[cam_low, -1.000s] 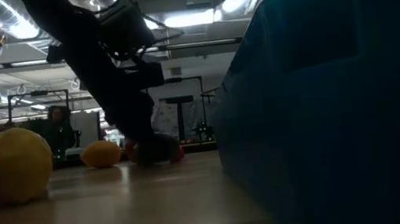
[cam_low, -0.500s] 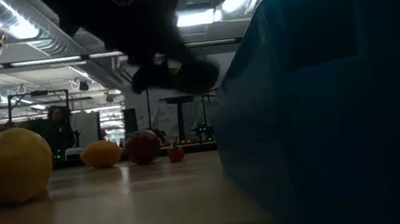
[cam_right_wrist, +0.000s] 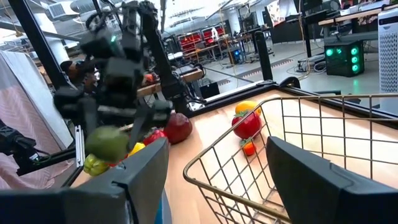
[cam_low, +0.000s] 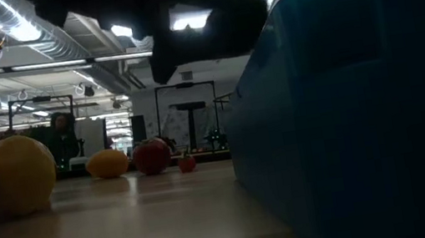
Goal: Sort produce into baskets
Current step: Put the green lime into the blue bin
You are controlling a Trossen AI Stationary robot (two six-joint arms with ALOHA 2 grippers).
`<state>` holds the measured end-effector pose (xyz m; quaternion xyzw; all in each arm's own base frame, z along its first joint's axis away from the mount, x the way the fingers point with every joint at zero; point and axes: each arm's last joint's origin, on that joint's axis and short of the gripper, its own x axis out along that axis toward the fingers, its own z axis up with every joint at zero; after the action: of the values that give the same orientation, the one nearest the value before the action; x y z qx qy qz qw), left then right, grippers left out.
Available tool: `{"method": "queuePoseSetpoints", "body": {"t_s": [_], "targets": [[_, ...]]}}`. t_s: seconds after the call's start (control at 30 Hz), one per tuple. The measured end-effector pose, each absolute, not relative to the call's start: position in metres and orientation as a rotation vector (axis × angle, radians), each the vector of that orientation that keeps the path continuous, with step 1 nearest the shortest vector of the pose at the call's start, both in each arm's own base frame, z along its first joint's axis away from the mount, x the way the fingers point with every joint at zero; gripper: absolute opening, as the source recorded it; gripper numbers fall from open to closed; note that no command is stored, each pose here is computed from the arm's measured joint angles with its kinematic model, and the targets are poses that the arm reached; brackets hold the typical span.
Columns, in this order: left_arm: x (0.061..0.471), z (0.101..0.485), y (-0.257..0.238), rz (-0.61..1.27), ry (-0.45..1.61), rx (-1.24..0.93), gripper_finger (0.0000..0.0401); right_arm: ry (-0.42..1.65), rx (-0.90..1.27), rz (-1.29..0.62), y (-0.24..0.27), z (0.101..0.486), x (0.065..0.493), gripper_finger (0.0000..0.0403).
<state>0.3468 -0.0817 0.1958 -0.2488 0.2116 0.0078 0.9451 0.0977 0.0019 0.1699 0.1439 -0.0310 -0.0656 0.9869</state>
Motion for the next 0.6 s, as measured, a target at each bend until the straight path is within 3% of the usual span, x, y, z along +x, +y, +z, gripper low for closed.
{"method": "queuePoseSetpoints", "body": {"t_s": [0.6], "targets": [[0.359,0.155,-0.100,-0.016,0.456,-0.468,0.0241,-0.062,0.289,-0.132,0.002,0.170,0.098,0.0269]]}}
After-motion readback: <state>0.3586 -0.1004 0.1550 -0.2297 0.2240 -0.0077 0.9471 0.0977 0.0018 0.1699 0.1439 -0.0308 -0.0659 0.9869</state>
